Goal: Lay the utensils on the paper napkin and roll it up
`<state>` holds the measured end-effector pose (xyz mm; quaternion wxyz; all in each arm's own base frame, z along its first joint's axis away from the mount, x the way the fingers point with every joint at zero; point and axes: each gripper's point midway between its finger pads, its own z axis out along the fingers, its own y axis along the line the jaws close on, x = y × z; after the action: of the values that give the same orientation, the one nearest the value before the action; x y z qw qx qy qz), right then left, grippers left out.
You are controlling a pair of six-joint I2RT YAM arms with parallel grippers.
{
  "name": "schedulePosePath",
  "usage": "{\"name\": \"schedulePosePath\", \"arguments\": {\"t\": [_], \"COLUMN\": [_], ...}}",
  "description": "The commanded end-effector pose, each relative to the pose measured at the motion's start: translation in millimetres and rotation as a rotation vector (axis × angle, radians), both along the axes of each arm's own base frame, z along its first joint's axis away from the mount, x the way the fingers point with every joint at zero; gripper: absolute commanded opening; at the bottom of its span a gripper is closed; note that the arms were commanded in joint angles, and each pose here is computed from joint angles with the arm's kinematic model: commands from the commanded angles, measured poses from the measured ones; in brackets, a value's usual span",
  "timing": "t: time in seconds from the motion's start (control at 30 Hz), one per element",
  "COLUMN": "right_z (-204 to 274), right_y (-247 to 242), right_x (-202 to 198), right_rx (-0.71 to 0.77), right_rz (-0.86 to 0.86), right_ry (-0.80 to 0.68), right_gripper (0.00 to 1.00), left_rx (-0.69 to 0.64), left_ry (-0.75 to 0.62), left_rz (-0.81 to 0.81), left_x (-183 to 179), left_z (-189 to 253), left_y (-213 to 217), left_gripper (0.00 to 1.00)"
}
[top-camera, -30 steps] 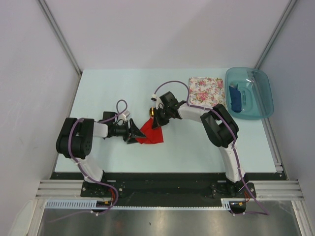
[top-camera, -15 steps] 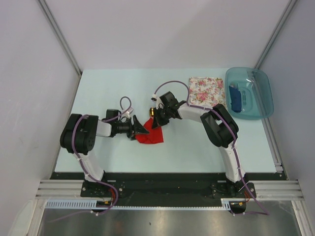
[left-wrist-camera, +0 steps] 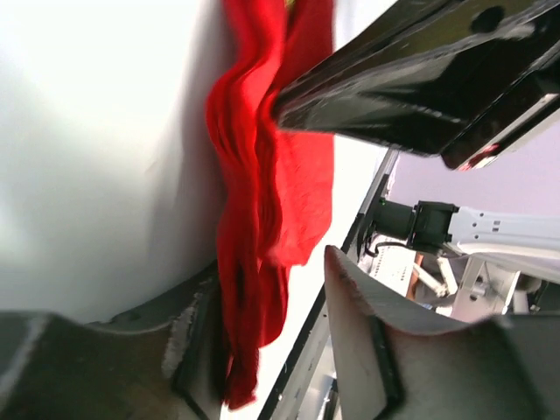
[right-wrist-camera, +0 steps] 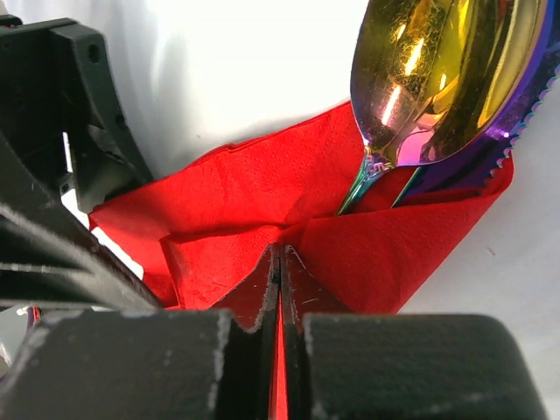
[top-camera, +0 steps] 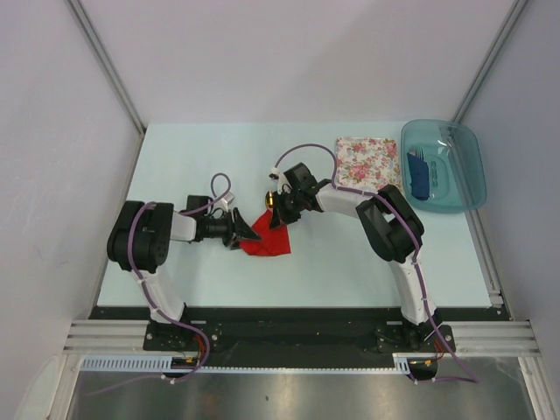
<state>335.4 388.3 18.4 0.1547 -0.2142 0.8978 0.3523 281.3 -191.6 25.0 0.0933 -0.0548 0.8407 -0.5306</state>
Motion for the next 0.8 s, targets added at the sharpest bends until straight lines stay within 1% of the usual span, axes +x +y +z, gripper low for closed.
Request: {"name": "schedulePosePath", "arguments": {"t": [0.0,0.13,0.17,0.2,0.27,0.3,0.37,0.4,0.47,0.6,0.7,0.77], "right_z": [-73,-73,-73,-73,-72,-73,-73,-73,-73,-73,-75,-75], "right_y": [-28,-28,-28,-28,-27,-27,-26,-26,-26,-26,-26,-27], "right_x": [-16,-18,-19,-19,-19,-19,-18,-18,-19,-18,-20,-20], "right_rx": [-0.192,-0.186,-0.185,-0.184,-0.178,-0.177,-0.176,-0.175,-0.175,-0.177,-0.180,-0.180], "right_rz": [-0.038,-0.038,-0.036,-0.037,-0.038,-0.038,-0.041,-0.043,-0.043,-0.045,-0.045,-0.047], "right_ry": [0.057,0.059,0.061,0.063,0.063,0.062,0.063,0.063,0.063,0.062,0.067,0.070], "right_gripper": [0.00,0.00,0.00,0.00,0.00,0.00,0.00,0.00,0.00,0.00,0.00,0.00], "left_rx": [0.079,0.047,0.033,0.021,-0.014,-0.022,-0.038,-0.045,-0.056,-0.076,-0.071,-0.069], "left_ry": [0.027,-0.020,-0.019,-0.035,-0.037,-0.048,-0.051,-0.082,-0.093,-0.142,-0.143,-0.120], "left_rz": [0.018,0.013,0.018,0.011,-0.017,-0.027,-0.027,-0.037,-0.046,-0.084,-0.087,-0.086], "left_x": [-14,-13,-11,-8,-8,-6,-3,-2,-2,-2,-1,-1], "left_z": [-12,4,9,13,20,25,32,38,45,57,55,47], "left_y": [16,14,12,10,4,0,-4,-8,-14,-32,-41,-46], "left_gripper": [0.45,0.32,0.21,0.13,0.02,0.01,0.01,0.02,0.05,0.07,0.08,0.09]}}
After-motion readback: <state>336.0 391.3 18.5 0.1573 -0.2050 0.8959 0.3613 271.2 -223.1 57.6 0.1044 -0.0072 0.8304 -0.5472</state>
